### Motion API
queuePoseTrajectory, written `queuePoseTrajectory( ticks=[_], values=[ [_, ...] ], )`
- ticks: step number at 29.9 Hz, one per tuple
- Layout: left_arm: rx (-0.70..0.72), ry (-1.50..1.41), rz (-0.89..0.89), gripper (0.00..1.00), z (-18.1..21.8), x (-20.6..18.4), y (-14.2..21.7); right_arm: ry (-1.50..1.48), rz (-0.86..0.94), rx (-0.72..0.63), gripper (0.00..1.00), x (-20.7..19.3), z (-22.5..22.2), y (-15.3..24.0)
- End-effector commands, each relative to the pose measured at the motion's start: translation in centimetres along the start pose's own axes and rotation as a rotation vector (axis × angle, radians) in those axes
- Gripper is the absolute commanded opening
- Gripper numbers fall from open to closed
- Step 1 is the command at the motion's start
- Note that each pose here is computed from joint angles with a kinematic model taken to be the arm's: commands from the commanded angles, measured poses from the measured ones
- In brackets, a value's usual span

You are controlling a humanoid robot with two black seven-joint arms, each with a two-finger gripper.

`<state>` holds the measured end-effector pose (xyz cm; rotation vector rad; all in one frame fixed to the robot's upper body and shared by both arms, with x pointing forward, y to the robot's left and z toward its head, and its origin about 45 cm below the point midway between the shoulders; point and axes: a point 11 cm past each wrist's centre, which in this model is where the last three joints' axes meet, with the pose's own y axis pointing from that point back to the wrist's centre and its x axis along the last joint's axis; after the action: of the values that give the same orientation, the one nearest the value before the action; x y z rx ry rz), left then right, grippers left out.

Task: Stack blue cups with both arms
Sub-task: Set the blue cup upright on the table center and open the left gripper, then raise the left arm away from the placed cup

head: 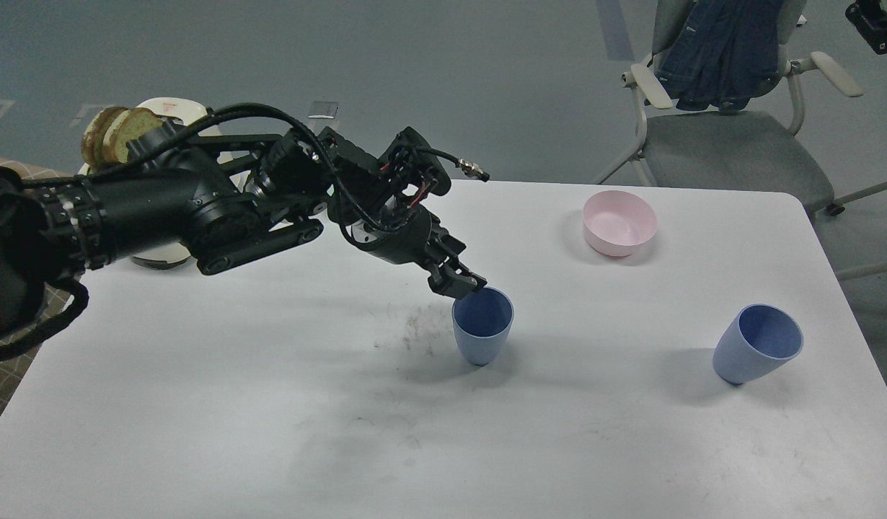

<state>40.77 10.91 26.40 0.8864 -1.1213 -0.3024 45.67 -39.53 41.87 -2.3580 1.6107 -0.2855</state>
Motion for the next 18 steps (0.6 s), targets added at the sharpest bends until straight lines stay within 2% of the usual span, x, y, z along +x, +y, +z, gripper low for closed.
queuePoseTrajectory(
  ticks=[1, 4, 8, 14, 18],
  values=[
    [-0.027, 0.098, 0.158, 0.94, -0.4, 4.3, 4.2, 0.043, 0.015, -0.009, 1.00, 1.2, -1.1, 0.9],
    [-0.132, 0.277, 0.386, 0.97, -0.4, 8.6, 8.0, 0.113, 0.006, -0.062, 1.00, 1.9, -1.1, 2.8],
    [-0.184, 0.448, 0.574, 0.97, -2.6, 10.4, 11.3, 0.294, -0.067, -0.150, 1.00, 1.1, -1.6, 4.3],
    [-0.280, 0.810, 0.818, 0.97, -7.4, 7.5, 13.2, 0.614, -0.164, -0.318, 1.00, 0.9, -2.3, 7.3],
    [-0.295, 0.983, 0.956, 0.97, -9.9, 5.1, 13.0, 0.784, -0.217, -0.483, 1.00, 1.6, -0.7, 10.3]
  ],
)
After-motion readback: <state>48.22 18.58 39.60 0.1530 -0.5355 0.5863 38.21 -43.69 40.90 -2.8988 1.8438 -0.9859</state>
